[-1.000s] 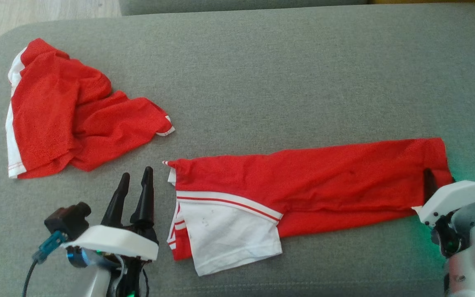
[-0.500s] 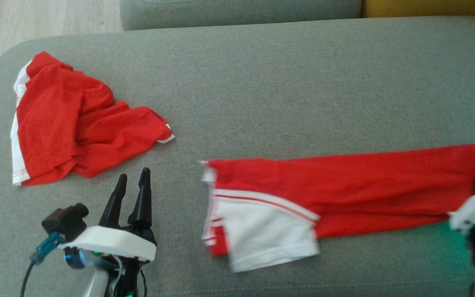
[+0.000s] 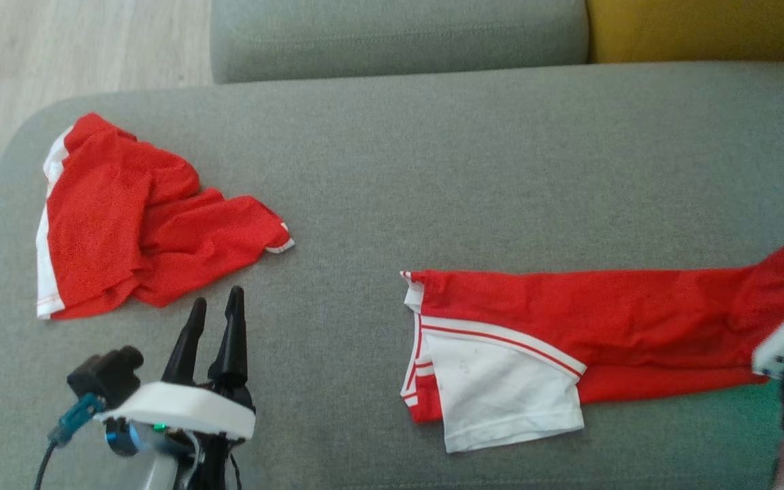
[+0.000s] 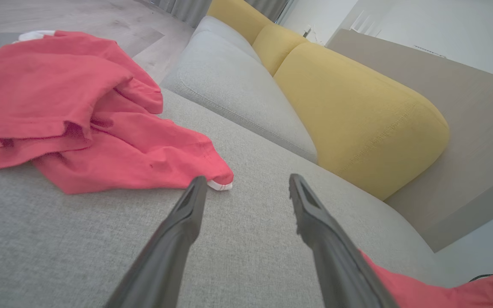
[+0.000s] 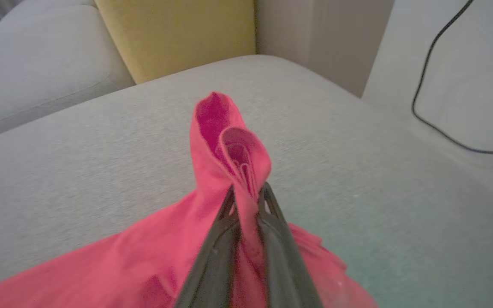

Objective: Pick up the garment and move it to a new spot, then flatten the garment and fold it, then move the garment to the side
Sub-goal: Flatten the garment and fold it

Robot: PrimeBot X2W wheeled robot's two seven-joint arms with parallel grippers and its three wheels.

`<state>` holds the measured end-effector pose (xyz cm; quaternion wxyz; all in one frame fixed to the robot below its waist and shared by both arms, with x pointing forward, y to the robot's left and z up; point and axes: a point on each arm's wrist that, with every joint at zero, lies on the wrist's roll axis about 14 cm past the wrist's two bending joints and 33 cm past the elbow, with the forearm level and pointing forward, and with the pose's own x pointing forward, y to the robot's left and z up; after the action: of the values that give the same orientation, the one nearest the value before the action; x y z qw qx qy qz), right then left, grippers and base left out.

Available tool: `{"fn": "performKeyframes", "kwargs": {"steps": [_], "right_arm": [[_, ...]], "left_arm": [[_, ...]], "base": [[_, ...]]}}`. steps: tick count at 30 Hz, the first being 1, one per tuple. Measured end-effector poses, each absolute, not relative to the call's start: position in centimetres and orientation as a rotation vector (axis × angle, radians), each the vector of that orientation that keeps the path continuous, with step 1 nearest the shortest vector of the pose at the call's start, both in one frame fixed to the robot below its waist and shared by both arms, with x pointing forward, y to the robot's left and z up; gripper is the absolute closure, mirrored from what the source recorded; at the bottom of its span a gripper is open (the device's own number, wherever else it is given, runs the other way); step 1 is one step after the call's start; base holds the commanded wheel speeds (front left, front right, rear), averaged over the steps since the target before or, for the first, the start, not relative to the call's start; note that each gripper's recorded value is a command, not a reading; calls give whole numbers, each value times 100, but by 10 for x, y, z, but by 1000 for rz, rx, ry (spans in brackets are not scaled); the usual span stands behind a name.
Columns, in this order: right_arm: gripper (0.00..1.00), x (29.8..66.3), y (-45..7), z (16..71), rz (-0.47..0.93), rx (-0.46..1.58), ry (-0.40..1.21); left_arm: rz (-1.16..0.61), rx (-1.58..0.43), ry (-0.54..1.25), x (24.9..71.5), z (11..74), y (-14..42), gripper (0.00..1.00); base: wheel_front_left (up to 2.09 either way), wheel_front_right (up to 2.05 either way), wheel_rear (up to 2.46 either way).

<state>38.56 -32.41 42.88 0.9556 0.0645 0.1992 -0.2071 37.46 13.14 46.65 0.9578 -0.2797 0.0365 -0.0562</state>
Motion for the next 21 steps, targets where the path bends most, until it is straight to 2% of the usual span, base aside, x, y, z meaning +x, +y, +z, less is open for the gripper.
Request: {"fn": "performKeyframes", "kwargs": {"steps": [10,15,21], "right_arm": [[100,411,-227,462,-110,319,314],[100,395,-151,462,109,504,335],[100,379,-88,459,270,646,360]], "left_arm": [[-114,-568,63,354,470,131,0],[-115,-570,37,352,478,133,0],[-102,-572,32,349,478,137,0]], "base": [[0,0,0],[0,0,0],[0,0,0]]}}
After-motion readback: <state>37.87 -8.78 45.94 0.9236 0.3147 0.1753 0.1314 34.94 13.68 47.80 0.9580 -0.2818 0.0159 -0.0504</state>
